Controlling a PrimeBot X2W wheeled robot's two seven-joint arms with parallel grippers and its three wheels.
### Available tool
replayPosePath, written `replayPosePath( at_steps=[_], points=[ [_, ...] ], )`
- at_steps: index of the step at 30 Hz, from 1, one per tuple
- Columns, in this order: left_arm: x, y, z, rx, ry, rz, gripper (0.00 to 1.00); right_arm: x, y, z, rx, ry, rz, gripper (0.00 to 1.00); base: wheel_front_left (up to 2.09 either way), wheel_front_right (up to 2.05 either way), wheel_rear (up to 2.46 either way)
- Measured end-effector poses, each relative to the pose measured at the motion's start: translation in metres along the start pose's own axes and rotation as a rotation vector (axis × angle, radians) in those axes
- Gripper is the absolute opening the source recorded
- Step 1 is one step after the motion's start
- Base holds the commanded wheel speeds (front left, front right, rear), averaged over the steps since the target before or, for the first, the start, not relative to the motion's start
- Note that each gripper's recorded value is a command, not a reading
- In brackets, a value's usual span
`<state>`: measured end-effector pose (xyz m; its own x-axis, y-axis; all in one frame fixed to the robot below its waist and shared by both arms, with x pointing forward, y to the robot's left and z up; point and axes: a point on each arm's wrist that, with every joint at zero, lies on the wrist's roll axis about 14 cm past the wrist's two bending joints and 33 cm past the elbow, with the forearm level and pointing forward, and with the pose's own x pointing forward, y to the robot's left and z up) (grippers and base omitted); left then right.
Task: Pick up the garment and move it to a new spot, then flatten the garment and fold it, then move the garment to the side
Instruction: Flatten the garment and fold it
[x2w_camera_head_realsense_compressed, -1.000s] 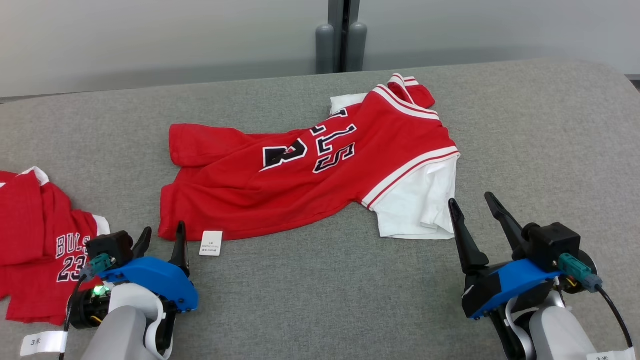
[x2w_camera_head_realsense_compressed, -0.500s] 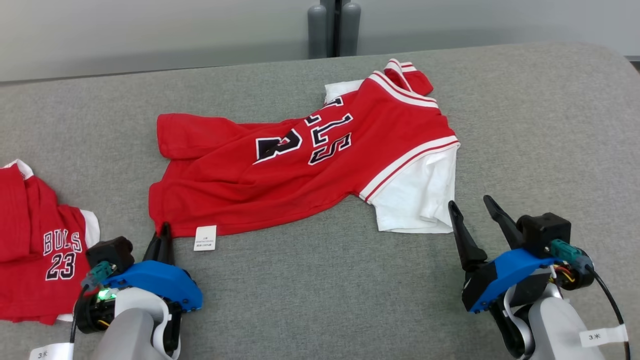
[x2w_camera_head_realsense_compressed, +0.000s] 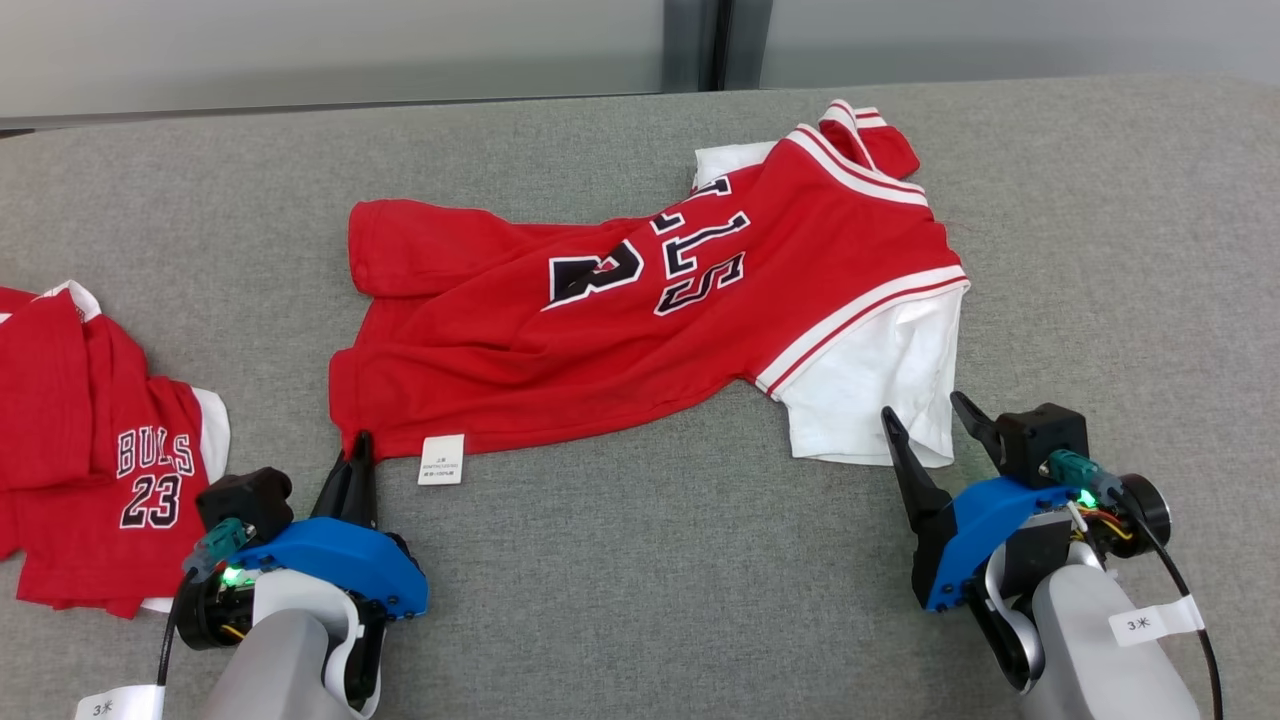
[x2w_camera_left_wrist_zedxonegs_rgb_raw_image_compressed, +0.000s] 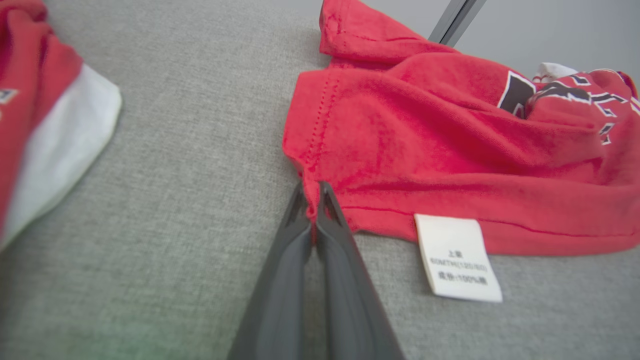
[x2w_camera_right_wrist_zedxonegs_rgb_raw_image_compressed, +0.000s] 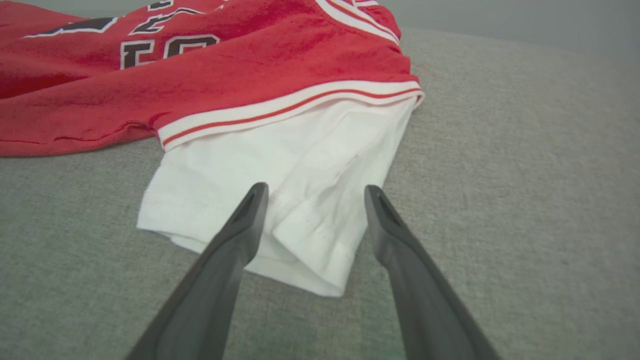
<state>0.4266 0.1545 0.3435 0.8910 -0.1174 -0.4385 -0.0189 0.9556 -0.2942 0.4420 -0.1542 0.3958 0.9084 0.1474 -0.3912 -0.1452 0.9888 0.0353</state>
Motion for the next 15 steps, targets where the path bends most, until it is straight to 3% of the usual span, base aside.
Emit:
replayPosePath(
  at_steps=[7, 15],
  points=[
    [0.002, 0.000, -0.001, -0.003, 0.002, -0.002, 0.00, -0.002, -0.007, -0.011, -0.053, 0.045, -0.019, 1.00, 0.00, 0.00, 0.00],
    [0.003, -0.001, -0.001, -0.008, 0.002, -0.005, 0.00, -0.003, 0.012, -0.005, -0.111, 0.017, 0.035, 1.00, 0.00, 0.00, 0.00]
  ],
)
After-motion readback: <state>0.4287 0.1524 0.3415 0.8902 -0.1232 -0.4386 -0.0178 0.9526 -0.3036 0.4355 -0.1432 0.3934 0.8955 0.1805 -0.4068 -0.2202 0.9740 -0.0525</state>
